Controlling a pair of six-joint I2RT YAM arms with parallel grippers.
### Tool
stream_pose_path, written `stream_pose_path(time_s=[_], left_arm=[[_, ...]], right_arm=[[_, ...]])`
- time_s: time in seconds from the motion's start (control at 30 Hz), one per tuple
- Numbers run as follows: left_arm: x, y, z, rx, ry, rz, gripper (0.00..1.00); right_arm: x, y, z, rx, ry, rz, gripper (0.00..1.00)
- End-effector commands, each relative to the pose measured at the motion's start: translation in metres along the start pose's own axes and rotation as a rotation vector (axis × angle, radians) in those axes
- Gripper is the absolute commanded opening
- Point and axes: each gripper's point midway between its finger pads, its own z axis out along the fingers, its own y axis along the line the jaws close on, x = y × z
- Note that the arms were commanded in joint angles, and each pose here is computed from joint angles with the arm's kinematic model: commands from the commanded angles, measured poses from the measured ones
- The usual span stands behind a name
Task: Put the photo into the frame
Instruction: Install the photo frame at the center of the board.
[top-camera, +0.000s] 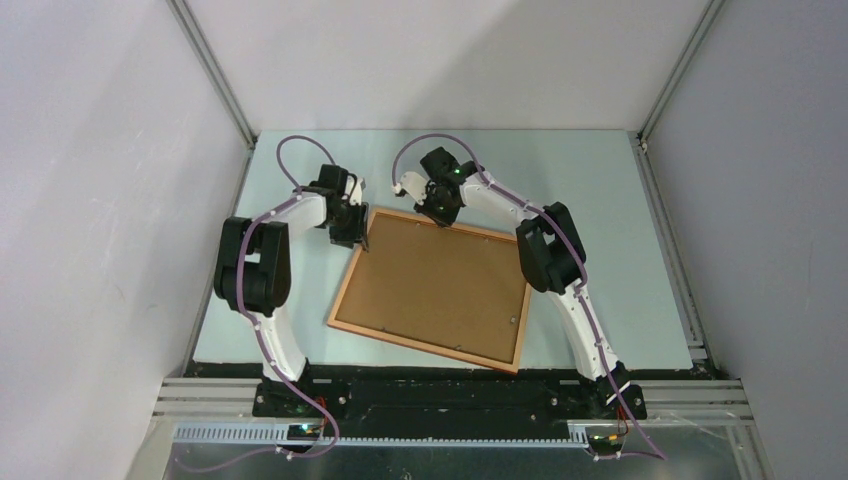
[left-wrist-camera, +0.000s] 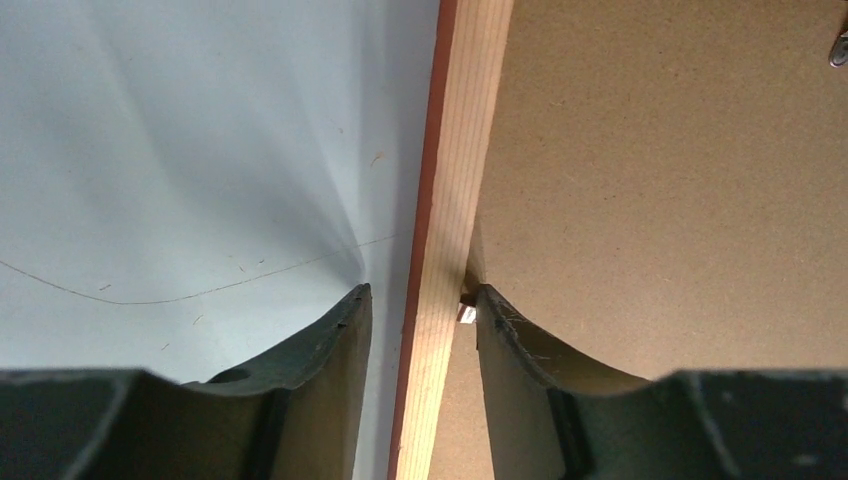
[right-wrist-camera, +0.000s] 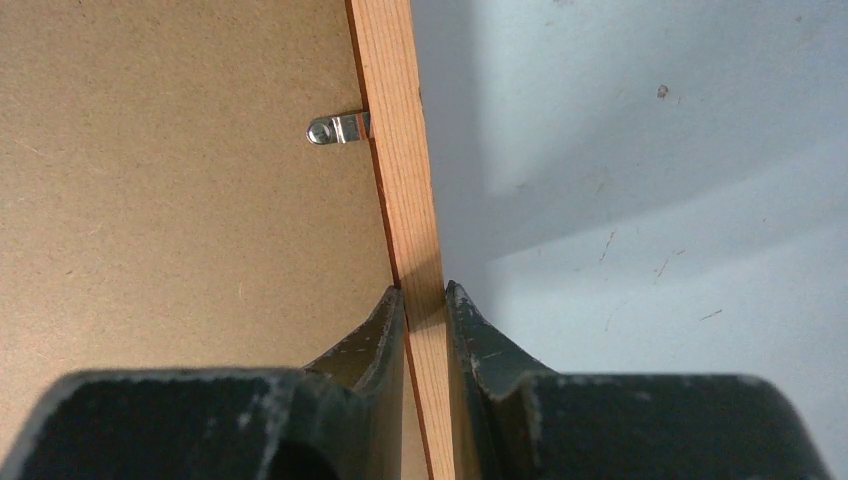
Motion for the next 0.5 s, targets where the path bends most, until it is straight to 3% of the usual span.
stream_pose_path(time_s=[0.0, 0.33, 0.47], left_arm=[[0.0003, 0.0016, -0.0118, -0.003, -0.016, 0.000, 0.44], [-0.0012, 0.0014, -0.0163, -0.004, -0.028, 0.005, 0.43], [-0.0027, 0.0018, -0.0172, -0.005, -0.034, 0.003, 0.47]], right_arm=[[-0.0054, 0.0131, 0.0037, -0.016, -0.005, -0.008, 0.20], [-0.0051, 0.0112, 0.0035, -0.010, -0.005, -0.008, 0.20], [-0.0056, 0.0106, 0.0026, -0.008, -0.006, -0.008, 0.20]])
